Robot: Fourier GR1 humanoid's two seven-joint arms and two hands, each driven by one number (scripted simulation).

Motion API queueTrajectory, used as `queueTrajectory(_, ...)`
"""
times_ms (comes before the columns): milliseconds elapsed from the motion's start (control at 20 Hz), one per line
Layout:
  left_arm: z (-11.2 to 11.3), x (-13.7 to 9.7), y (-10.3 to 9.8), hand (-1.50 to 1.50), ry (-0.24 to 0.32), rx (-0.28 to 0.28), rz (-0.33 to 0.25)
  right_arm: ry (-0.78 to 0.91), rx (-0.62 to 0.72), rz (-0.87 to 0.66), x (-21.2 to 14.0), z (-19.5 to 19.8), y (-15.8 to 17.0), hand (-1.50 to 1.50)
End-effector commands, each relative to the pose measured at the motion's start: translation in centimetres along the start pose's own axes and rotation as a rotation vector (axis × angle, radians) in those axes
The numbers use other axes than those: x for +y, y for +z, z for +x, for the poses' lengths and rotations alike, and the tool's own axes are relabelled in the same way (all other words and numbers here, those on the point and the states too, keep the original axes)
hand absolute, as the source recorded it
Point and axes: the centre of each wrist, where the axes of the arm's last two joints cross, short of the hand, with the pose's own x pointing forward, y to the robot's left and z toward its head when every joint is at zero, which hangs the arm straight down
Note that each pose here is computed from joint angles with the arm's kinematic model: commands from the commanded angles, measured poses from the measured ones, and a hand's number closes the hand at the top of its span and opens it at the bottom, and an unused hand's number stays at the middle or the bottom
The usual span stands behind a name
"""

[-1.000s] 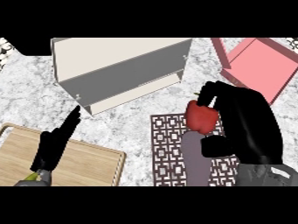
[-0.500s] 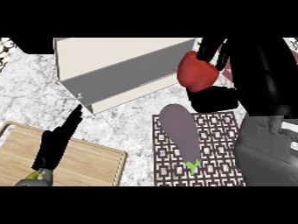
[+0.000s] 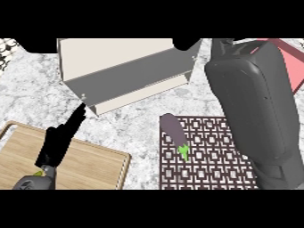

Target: Pick the bell pepper from the placemat and place it in the tiered shelf

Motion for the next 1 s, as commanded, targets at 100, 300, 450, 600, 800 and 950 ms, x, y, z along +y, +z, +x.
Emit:
queueTrajectory(100,0.0,-1.9,0.7,0.0,-0.007,-0.002,-0.002,0.038,-0.037,0.027,3.2,-0.1,-4.1,1.5)
queueTrajectory(300,-1.1,1.0,1.4,0.0,0.005,-0.003,-0.009,0.056,-0.058,0.1,5.4,2.7,-4.5,1.5)
queueTrajectory(450,1.0,-1.3,0.0,0.0,-0.009,-0.026,-0.014,0.057,-0.043,0.131,4.9,1.7,-6.6,1.5)
queueTrajectory(600,0.7,0.2,0.1,0.0,-0.013,-0.023,-0.025,0.069,-0.035,0.172,8.4,1.1,-6.1,1.5)
queueTrajectory(800,0.4,-2.4,0.7,0.0,-0.01,-0.035,-0.045,-0.022,-0.022,0.272,9.3,0.5,-6.5,1.5)
queueTrajectory(950,1.3,-1.3,-0.4,0.0,-0.035,-0.056,-0.063,-0.439,0.164,0.32,9.1,-2.0,-6.9,-1.5)
